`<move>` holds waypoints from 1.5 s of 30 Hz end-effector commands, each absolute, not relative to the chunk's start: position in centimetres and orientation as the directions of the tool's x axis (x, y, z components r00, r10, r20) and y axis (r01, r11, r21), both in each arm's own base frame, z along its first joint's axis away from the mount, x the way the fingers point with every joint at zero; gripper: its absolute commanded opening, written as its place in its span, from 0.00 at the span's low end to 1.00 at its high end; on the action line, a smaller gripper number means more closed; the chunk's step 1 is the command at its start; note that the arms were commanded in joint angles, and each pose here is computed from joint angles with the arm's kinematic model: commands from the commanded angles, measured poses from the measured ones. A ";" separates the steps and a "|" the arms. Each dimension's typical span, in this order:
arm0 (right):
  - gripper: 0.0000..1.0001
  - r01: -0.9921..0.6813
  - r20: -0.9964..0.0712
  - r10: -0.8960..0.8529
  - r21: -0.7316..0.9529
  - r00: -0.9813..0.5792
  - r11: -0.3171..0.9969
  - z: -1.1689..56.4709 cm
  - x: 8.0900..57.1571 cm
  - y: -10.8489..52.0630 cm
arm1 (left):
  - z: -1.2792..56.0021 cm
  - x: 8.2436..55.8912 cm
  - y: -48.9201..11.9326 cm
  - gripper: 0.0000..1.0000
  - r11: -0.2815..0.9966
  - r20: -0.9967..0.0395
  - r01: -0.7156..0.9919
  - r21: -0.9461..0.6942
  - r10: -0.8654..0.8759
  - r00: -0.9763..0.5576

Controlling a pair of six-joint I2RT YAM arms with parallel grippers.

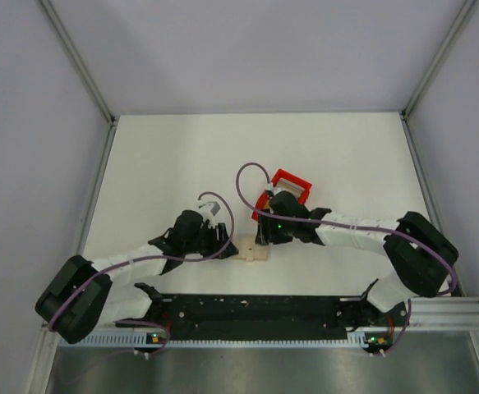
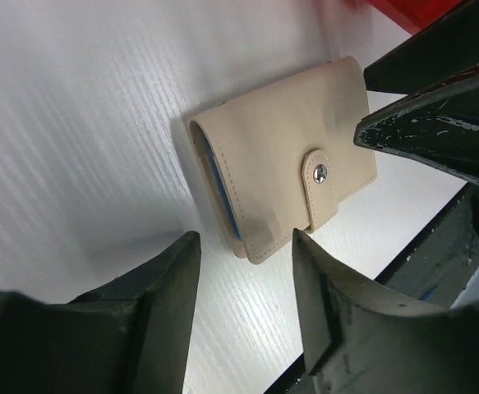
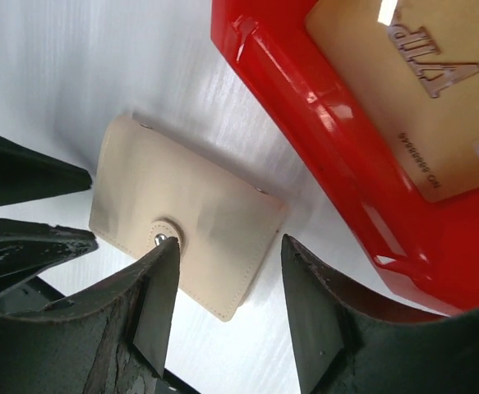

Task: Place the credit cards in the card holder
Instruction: Open the card holder at the center of the board.

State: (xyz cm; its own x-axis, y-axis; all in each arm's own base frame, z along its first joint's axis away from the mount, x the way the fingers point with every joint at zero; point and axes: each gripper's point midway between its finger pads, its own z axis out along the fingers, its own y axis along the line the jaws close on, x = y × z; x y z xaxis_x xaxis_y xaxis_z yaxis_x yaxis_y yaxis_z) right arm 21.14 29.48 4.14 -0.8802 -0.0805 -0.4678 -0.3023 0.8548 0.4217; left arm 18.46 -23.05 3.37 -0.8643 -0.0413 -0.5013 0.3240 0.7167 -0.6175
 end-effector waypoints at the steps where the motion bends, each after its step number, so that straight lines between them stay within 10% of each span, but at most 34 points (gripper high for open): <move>1: 0.53 -0.341 -0.601 -0.049 0.382 -0.798 0.859 8.5 23.5 28.7 | 4.6 20.1 -21.8 0.60 0.777 -0.580 0.308 -0.549 -0.089 -0.809; 7: 0.47 -0.300 -0.507 0.059 0.596 -0.860 0.745 9.0 20.7 30.7 | 7.2 23.4 -22.2 0.76 0.806 -0.663 0.341 -0.484 -0.084 -0.744; 14: 0.45 -0.142 -0.413 0.173 0.627 -0.894 0.766 5.8 20.1 29.6 | 6.3 22.9 -24.3 0.72 0.760 -0.589 0.358 -0.542 -0.039 -0.807; 35: 0.49 -0.337 -0.529 -0.011 0.524 -0.849 0.783 6.7 24.2 33.5 | 3.4 18.7 -23.1 0.53 0.723 -0.479 0.256 -0.642 -0.118 -0.870; 45: 0.52 -0.386 -0.643 -0.047 0.398 -0.765 0.832 9.7 24.4 29.7 | 6.1 22.6 -20.6 0.76 0.848 -0.629 0.259 -0.462 -0.108 -0.770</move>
